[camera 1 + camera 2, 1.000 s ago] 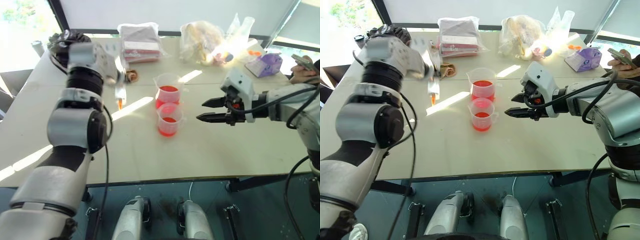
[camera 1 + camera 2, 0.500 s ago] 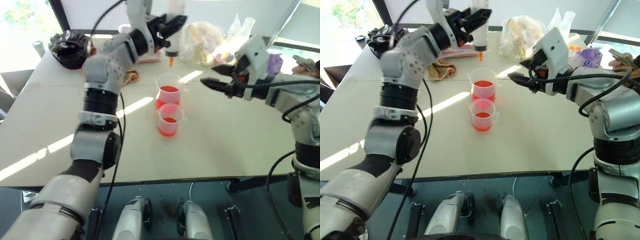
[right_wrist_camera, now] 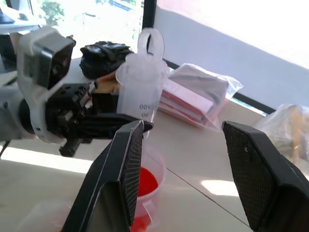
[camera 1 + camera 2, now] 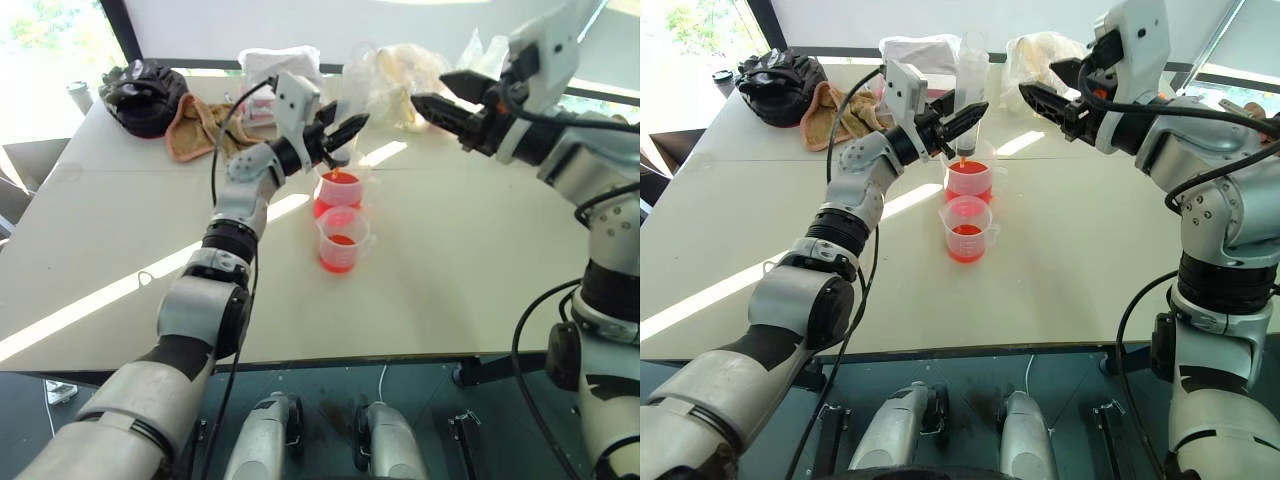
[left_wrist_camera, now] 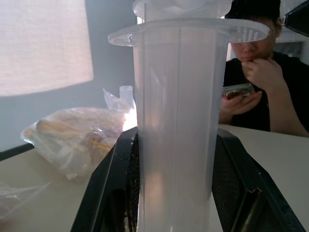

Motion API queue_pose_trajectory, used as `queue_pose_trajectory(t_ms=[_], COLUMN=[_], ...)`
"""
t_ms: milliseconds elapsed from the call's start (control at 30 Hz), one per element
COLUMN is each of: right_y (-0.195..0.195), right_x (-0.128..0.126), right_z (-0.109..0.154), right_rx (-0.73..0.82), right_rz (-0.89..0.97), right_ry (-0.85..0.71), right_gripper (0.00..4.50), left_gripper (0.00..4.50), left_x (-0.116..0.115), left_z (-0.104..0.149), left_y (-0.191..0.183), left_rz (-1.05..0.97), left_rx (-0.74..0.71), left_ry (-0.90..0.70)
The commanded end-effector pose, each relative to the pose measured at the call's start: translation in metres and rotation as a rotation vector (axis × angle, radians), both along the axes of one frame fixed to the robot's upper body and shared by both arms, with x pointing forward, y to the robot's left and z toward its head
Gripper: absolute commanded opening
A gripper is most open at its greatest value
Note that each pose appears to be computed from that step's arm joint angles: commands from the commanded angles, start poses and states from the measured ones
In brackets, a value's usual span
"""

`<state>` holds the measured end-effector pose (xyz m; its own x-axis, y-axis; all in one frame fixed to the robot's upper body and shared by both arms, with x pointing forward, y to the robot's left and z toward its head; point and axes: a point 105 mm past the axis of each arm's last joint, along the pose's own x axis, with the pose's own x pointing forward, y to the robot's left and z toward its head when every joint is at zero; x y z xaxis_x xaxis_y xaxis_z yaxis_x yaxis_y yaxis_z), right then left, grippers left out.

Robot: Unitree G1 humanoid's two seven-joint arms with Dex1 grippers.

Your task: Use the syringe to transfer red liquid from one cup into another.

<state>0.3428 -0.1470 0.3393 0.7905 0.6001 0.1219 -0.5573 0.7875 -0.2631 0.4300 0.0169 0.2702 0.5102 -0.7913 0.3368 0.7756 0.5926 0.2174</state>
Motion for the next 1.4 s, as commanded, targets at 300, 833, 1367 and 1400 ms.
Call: queue_pose_trajectory(t_ms=[300,833,1367,1400], right_y=[0.027,0.051,0.062,0.063], right_x=[0.01,0.039,0.07,0.071], right_z=[0.017,0.011,-0.001,-0.001], right_rx=[0.163,0.251,0.234,0.235], right_rz=[0.035,-0.064,-0.161,-0.16], right_ry=[0.139,0.201,0.214,0.213], right_gripper=[2.66,2.66,2.66,2.66], left_gripper=[1.4,1.4,1.4,1.4], left_x=[0.005,0.005,0.0,-0.001], left_z=[-0.018,-0.034,-0.038,-0.039], left_y=[0.002,-0.004,-0.011,-0.012], left_rz=[0.069,0.065,0.004,-0.003], left_rx=[-0.041,-0.037,-0.018,-0.014], left_ry=[0.023,0.077,0.093,0.099])
